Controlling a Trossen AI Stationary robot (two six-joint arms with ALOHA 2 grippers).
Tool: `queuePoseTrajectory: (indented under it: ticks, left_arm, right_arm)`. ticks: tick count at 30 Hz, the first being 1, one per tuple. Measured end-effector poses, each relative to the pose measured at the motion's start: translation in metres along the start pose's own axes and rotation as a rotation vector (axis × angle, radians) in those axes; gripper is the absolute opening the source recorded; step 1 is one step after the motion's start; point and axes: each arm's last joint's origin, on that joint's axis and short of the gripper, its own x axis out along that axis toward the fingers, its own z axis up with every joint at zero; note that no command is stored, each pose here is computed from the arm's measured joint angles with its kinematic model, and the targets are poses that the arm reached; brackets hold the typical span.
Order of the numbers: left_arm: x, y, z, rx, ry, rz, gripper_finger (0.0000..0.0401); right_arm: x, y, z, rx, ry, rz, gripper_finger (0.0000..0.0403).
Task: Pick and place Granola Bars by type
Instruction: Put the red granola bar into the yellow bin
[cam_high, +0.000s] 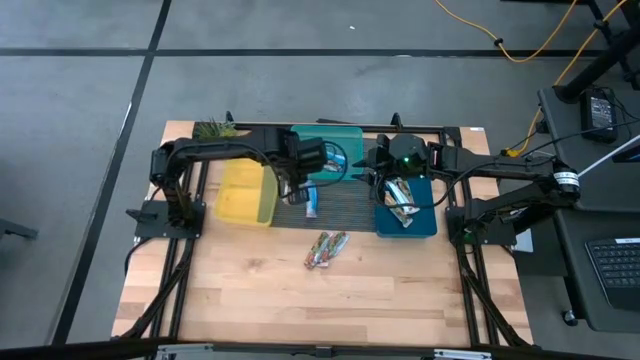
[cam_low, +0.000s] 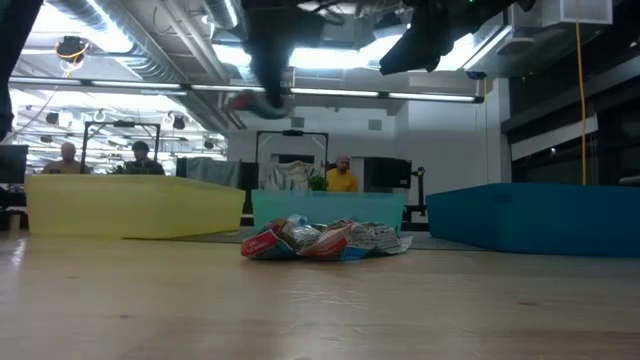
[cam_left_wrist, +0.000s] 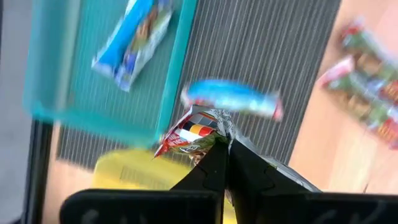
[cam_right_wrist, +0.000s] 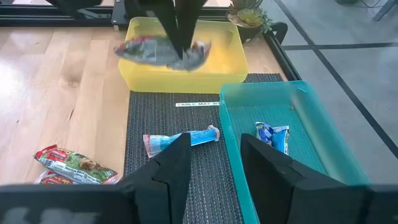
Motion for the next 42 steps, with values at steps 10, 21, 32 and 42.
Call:
queuePoseTrajectory:
  ticks: [10, 21, 32, 42]
  left_arm:
    - [-0.039, 0.043, -0.073, -0.037, 0.208, 0.136, 0.0005]
    - [-0.021, 0.064, -0.143, -0.243, -0.081, -0.027, 0.0005]
    - [0.071, 0.062, -0.169, -0.284, -0.006, -0.061, 0.0007]
    - [0.082, 0.063, -0.177, -0.299, 0.023, -0.068, 0.0024]
  right_arm:
    - [0.0, -0.001, 0.0, 0.003, 0.004, -0.033, 0.0143]
    - [0.0, -0.001, -0.001, 0.006, 0.006, -0.034, 0.0143]
    - [0.0, -0.001, 0.0, -0.002, 0.005, -0.034, 0.0143]
    - [0.0, -0.001, 0.0, -0.002, 0.004, -0.034, 0.0143]
